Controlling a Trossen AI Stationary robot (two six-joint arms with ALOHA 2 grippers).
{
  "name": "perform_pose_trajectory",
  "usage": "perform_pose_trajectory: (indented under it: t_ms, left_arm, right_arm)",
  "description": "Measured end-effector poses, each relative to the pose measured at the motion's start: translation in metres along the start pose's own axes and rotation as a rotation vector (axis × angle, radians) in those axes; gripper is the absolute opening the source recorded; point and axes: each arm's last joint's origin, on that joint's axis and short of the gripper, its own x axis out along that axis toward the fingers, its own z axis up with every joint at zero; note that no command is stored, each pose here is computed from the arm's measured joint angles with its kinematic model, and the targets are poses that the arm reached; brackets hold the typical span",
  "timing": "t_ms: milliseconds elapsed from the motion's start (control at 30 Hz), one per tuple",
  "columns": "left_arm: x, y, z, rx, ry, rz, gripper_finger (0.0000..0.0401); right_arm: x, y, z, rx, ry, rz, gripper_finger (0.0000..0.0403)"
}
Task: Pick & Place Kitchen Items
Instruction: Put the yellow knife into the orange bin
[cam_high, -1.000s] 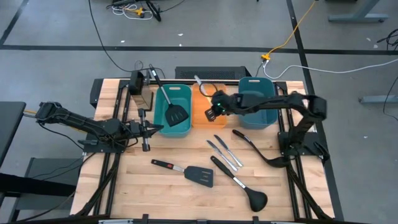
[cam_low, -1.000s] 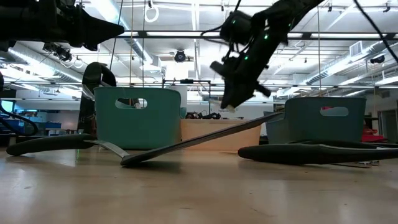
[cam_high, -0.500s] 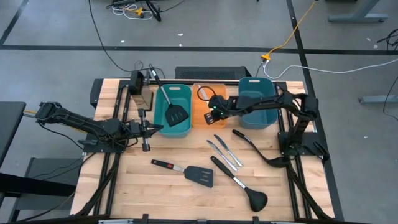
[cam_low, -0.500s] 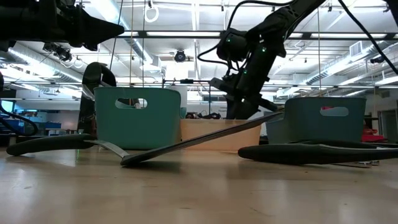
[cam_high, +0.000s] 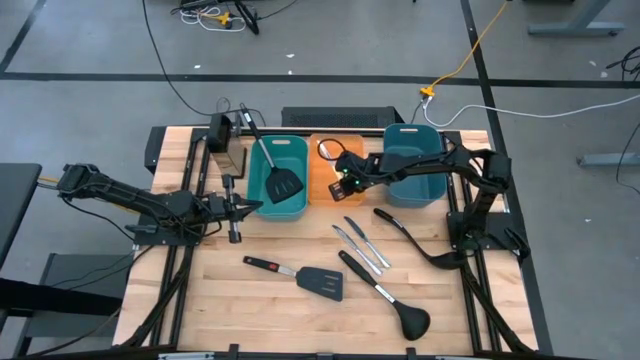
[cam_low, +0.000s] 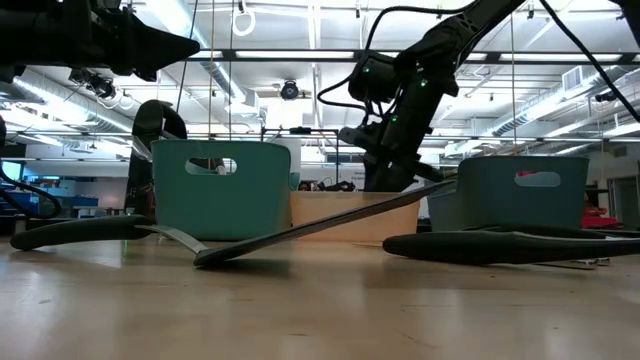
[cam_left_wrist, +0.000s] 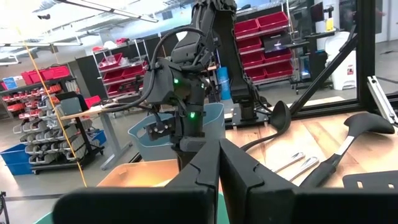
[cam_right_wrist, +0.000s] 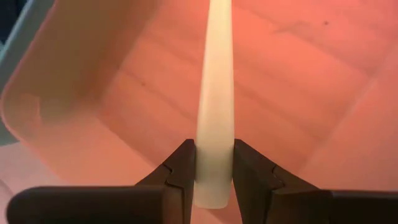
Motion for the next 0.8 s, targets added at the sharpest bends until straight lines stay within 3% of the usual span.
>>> perform_pose_trajectory:
  t_ms: [400, 800]
  left_arm:
    - [0.000, 0.001, 0.000, 0.002, 0.011, 0.032, 0.0014]
    - [0.000, 0.001, -0.001, 0.006, 0.022, 0.040, 0.0012]
  right_arm:
    - [0.024, -0.003, 0.001, -0.105, -0.026, -0.040, 0.0086]
    - [0.039, -0.014, 0.004, -0.023, 0.027, -0.033, 0.0092]
